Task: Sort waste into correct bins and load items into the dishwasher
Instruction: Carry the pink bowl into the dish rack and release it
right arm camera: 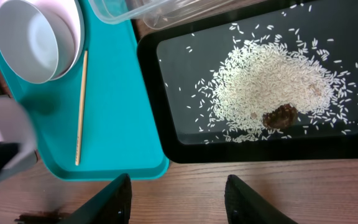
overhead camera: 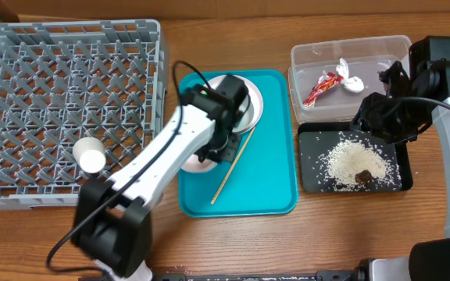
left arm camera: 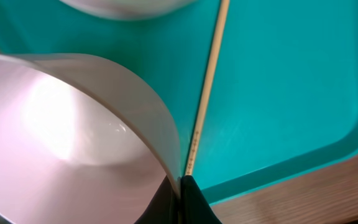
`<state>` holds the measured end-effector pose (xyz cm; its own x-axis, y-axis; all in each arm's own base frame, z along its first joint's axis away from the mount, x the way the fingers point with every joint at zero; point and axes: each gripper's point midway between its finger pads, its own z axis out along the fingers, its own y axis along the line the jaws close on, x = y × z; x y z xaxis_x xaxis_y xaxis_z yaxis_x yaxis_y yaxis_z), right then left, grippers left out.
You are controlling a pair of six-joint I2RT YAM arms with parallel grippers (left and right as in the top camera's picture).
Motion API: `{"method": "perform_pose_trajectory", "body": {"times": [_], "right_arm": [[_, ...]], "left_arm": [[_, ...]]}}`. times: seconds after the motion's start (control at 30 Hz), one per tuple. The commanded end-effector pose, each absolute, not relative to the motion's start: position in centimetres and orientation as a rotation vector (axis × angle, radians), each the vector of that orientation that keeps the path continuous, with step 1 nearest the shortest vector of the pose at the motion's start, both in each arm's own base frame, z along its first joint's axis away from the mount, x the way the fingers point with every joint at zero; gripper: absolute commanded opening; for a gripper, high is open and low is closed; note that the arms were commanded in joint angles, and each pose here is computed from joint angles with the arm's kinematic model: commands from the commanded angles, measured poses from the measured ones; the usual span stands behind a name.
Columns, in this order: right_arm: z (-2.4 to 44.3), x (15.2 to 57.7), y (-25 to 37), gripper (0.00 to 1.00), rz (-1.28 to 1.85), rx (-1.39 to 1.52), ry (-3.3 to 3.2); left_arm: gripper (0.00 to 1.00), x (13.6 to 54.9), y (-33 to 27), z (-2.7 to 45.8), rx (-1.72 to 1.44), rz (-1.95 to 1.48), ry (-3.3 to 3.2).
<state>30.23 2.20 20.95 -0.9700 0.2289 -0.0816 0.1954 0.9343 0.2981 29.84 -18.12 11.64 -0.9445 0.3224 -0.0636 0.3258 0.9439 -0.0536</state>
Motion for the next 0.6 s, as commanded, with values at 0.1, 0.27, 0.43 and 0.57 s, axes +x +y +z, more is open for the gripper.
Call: {"method": "perform_pose_trajectory", "body": {"times": [0.1, 0.27, 0.43, 0.57], "right_arm": [[21.3, 30.2, 2.2, 0.5, 0.429, 0.313, 2.962], [21.3, 30.2, 2.2, 0.5, 0.43, 0.313, 2.962], [21.3, 30.2, 2.2, 0.5, 0.43, 0.314, 2.963], [21.3, 30.2, 2.2, 0.5, 0.43, 0.314, 2.963]], "left_arm": [[0.04, 34.1, -12.4, 21.0, 0.21, -0.175, 2.768], [0.04, 36.0, -9.8, 22.9, 0.337, -0.436, 2.648], [0.04, 37.4, -6.4, 22.5, 0.3, -0.638, 2.6], [0.04, 38.6, -4.1, 21.4, 0.24, -0.811, 2.557]]}}
